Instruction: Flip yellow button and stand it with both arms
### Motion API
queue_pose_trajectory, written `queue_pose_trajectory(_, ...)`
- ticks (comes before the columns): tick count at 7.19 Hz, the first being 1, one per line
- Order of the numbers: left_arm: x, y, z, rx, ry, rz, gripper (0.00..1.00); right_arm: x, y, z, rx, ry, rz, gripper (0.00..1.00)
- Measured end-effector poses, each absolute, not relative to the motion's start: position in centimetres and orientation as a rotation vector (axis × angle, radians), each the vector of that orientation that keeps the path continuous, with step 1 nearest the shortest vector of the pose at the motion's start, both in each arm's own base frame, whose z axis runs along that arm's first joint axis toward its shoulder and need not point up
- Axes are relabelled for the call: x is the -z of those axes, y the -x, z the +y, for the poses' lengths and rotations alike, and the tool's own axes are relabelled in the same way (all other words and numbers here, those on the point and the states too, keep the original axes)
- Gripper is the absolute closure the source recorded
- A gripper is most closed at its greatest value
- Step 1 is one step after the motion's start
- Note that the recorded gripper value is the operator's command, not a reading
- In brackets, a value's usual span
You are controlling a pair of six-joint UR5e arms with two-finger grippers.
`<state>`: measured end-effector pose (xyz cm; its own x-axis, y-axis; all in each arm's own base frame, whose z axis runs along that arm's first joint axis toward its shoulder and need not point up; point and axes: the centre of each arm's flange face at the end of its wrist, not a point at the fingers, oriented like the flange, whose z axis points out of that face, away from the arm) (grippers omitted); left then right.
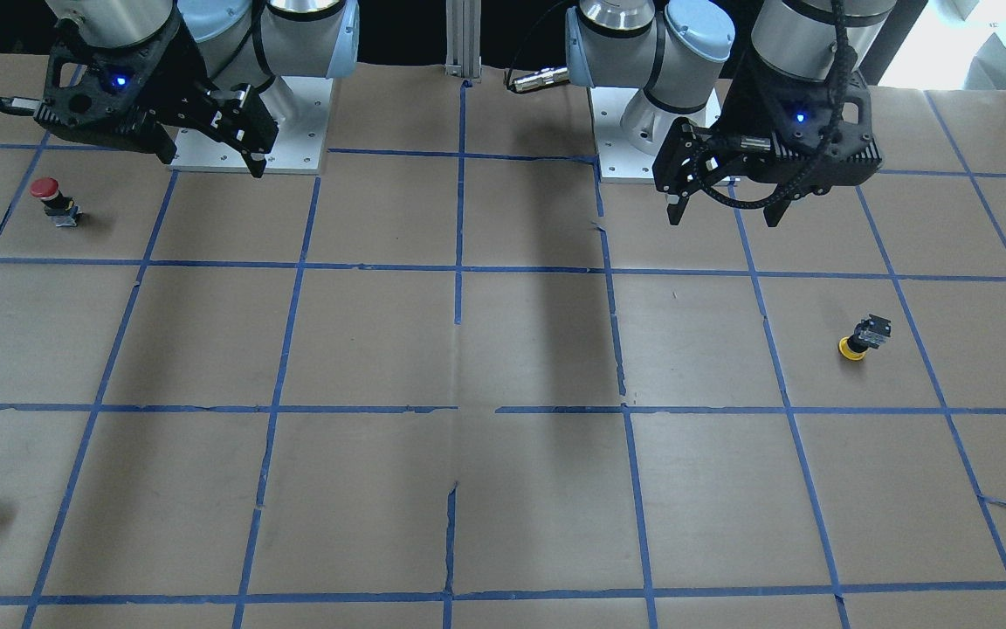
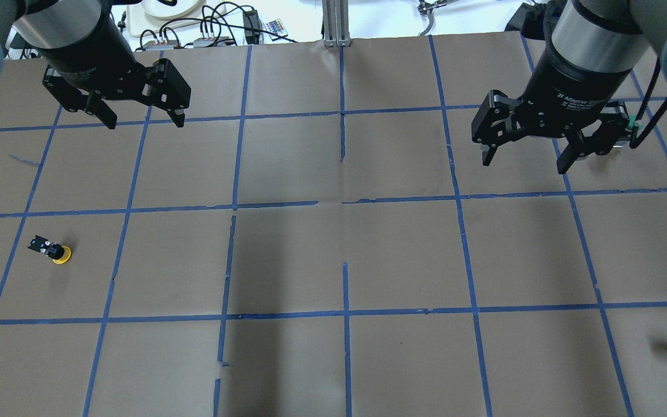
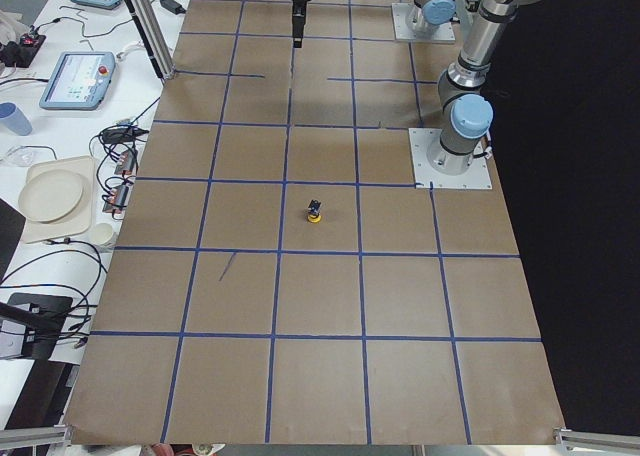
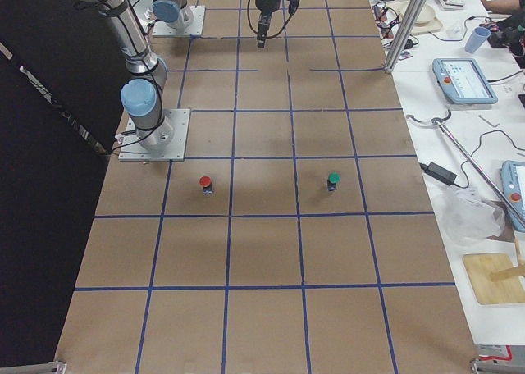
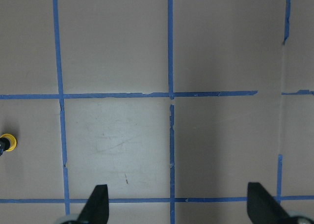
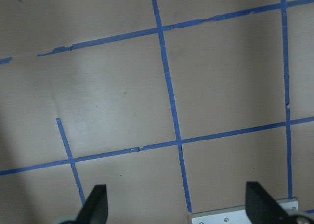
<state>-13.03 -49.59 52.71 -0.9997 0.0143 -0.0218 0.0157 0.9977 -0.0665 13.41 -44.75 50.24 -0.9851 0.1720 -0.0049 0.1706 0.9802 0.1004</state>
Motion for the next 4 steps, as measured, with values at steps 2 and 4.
queue_pose_trajectory(2, -52.58, 13.03, -49.36, 0.093, -0.031, 3.115, 0.0, -50.21, -13.35, -44.69, -0.156, -0.263, 3.121, 0.0)
queue_pose_trajectory(4, -52.69, 12.26, -49.1, 0.091, -0.018, 3.112, 0.0, -50.31, -13.32, -44.66, -0.151, -0.258, 3.124, 0.0)
